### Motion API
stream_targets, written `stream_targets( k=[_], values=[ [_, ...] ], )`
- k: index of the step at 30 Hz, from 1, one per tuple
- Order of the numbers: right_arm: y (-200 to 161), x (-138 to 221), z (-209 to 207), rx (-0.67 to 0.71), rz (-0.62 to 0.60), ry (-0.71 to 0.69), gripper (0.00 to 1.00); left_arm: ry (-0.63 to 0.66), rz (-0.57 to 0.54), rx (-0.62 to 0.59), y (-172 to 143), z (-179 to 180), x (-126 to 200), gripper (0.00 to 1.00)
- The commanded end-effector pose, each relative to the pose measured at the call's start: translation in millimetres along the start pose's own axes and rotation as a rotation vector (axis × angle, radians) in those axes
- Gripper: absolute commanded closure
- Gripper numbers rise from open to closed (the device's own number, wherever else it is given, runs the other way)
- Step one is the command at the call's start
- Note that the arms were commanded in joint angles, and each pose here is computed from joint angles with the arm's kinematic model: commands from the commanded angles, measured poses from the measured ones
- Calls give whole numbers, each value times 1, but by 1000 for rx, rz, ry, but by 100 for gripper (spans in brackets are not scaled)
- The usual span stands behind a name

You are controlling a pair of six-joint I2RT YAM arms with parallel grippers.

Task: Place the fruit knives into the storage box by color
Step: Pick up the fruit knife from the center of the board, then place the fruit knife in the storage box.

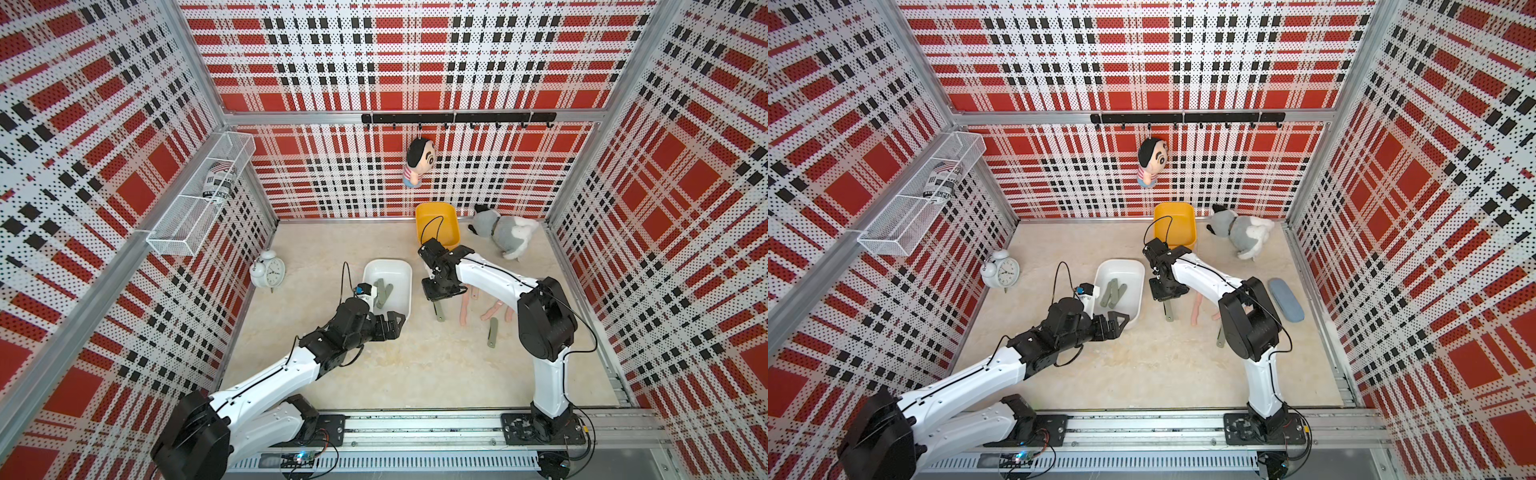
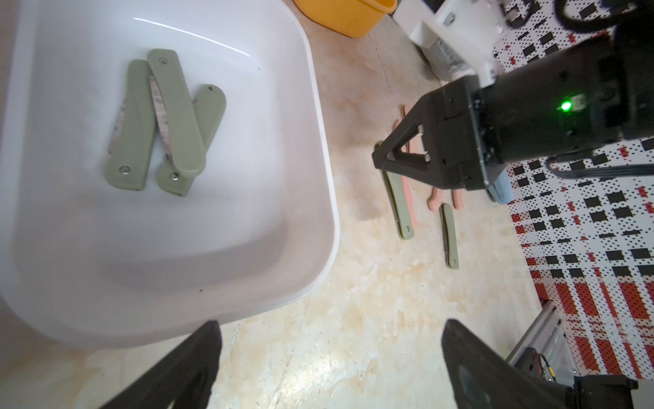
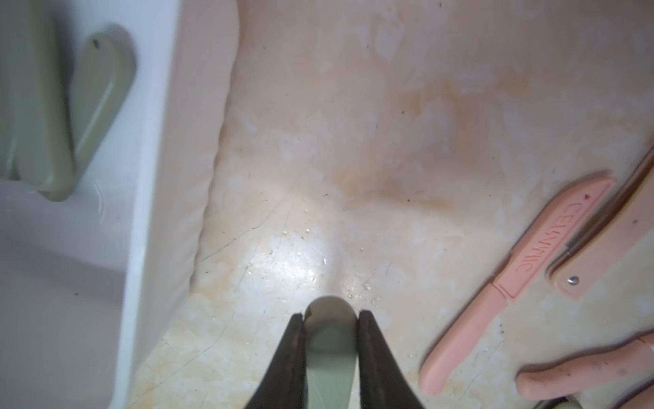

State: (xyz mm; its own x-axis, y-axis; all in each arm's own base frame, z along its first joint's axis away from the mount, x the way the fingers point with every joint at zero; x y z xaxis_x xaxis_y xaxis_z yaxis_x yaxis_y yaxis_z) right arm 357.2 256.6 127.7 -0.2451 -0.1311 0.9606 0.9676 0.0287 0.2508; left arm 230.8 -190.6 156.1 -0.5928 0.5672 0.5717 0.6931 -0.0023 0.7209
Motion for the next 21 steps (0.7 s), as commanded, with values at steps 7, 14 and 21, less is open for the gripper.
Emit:
stream_targets(
  k=[7,14,21],
  values=[
    [33,45,40,36,-84,111,81,45,-36,-31,26,12,15,1],
    [54,47,86,49,-95,213,80,28,-48,-15,33,18,19,2],
    [63,28,118,18,-82,317,80,7,-47,4,34,24,17,2]
  ],
)
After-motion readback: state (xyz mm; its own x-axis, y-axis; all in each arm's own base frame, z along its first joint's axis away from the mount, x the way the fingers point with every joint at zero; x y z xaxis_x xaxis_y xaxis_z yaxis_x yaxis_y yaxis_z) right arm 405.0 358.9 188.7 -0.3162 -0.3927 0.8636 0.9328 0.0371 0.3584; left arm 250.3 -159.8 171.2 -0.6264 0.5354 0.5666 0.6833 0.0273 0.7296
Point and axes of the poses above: each gripper's point midway between its finger pads, its own x axis back along the fingers, its own z axis along the line the jaws close on, y = z × x, the point moved 4 cm from there along x, back along the fingers, and after that the axes turned 14 degrees about -x, right-handed, at the moved point
